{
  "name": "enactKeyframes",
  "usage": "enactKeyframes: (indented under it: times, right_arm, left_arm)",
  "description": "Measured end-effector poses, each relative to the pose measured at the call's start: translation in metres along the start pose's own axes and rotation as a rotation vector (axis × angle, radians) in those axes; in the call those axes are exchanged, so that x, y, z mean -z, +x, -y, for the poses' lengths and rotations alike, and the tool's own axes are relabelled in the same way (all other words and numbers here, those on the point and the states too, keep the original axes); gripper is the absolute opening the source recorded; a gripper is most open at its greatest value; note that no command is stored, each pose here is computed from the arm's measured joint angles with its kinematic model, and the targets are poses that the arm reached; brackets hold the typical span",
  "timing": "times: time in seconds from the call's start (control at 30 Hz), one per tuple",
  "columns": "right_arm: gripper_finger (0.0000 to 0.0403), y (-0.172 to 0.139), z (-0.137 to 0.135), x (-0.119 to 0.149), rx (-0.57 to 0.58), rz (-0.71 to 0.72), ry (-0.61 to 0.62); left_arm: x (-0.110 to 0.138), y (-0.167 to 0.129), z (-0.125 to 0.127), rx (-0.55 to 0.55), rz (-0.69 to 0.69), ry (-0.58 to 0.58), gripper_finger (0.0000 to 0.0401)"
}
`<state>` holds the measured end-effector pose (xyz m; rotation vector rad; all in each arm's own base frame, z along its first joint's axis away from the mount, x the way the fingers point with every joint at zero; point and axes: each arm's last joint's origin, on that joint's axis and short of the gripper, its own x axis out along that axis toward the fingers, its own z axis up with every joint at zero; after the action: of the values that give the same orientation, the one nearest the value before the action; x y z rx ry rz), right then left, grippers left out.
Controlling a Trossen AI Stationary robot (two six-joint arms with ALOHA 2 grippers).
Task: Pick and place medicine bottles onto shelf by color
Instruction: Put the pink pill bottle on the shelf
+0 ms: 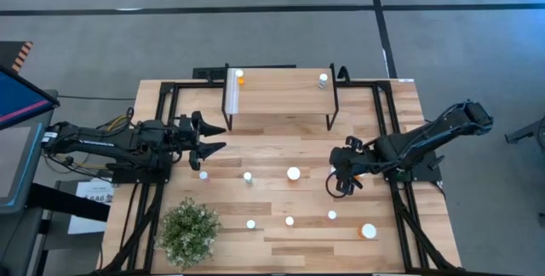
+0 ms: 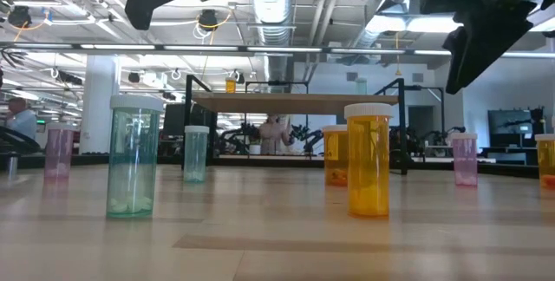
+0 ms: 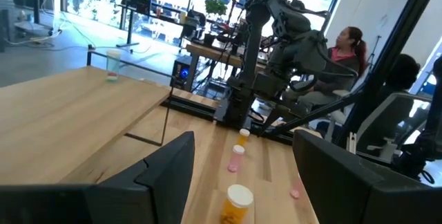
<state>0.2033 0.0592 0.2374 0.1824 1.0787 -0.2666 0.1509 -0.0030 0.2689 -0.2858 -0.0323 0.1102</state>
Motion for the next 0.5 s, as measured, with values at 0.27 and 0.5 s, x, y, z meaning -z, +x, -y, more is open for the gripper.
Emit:
enactKeyframes:
  times: [0.27, 0.5]
  right_arm:
    - [0.0223, 0.0011, 0.0029, -0.0031, 0.003, 0.01, 0.021]
    - [0.0224, 0.0066, 0.0007, -0.0042, 0.011, -0.002, 0.017]
  left_arm:
    - [-0.001, 0.0, 0.0002, -0.001, 0.011, -0.002, 0.0233]
    - [-0.0028, -0.0001, 0.0007, 0.004, 0.029, -0.005, 0.0233]
